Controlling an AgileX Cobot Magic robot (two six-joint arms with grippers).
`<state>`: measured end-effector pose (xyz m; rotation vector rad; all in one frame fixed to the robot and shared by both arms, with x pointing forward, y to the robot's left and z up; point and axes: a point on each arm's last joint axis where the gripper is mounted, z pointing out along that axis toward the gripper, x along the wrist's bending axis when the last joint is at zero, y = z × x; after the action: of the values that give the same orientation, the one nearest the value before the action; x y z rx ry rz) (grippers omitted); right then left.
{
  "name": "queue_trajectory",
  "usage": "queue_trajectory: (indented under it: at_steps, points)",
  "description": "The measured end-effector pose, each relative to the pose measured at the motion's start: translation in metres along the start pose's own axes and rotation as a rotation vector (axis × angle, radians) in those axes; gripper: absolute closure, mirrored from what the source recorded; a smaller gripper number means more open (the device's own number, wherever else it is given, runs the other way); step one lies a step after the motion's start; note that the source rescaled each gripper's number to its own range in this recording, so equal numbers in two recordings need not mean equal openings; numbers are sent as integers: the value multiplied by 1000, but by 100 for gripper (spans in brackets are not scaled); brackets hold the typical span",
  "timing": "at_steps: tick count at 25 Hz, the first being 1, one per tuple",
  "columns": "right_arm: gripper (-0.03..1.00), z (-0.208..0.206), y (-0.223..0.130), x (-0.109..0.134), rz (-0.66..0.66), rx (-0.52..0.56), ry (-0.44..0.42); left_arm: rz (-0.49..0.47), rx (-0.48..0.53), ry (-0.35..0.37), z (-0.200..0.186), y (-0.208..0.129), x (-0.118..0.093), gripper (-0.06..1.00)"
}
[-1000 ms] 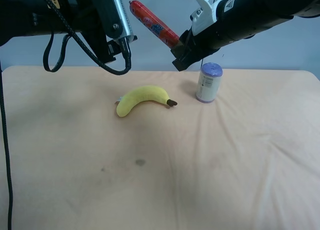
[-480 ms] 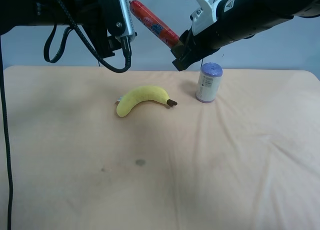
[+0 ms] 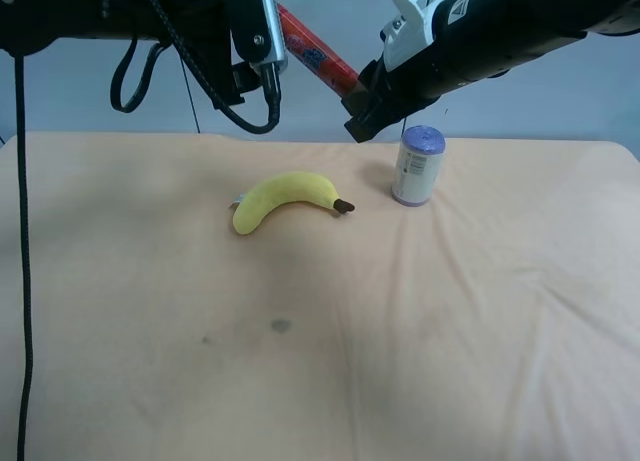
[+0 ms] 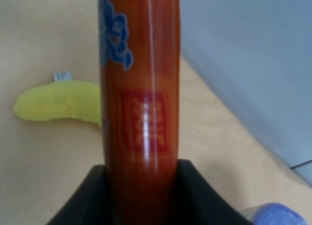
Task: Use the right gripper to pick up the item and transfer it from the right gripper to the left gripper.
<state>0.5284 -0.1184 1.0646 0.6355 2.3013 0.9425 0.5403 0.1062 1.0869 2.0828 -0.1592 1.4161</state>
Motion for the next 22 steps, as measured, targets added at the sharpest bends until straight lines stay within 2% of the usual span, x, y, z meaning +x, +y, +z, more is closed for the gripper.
queue_trajectory:
  at_steps: [6,16,22]
  points:
    - [96,0,0,0,0,-2,-2,19,-7,-38,10,2,-13,4]
    - [96,0,0,0,0,-2,-2,23,-89,69,10,11,-4,5]
    - [96,0,0,0,1,-5,-4,29,-126,90,11,19,-4,8]
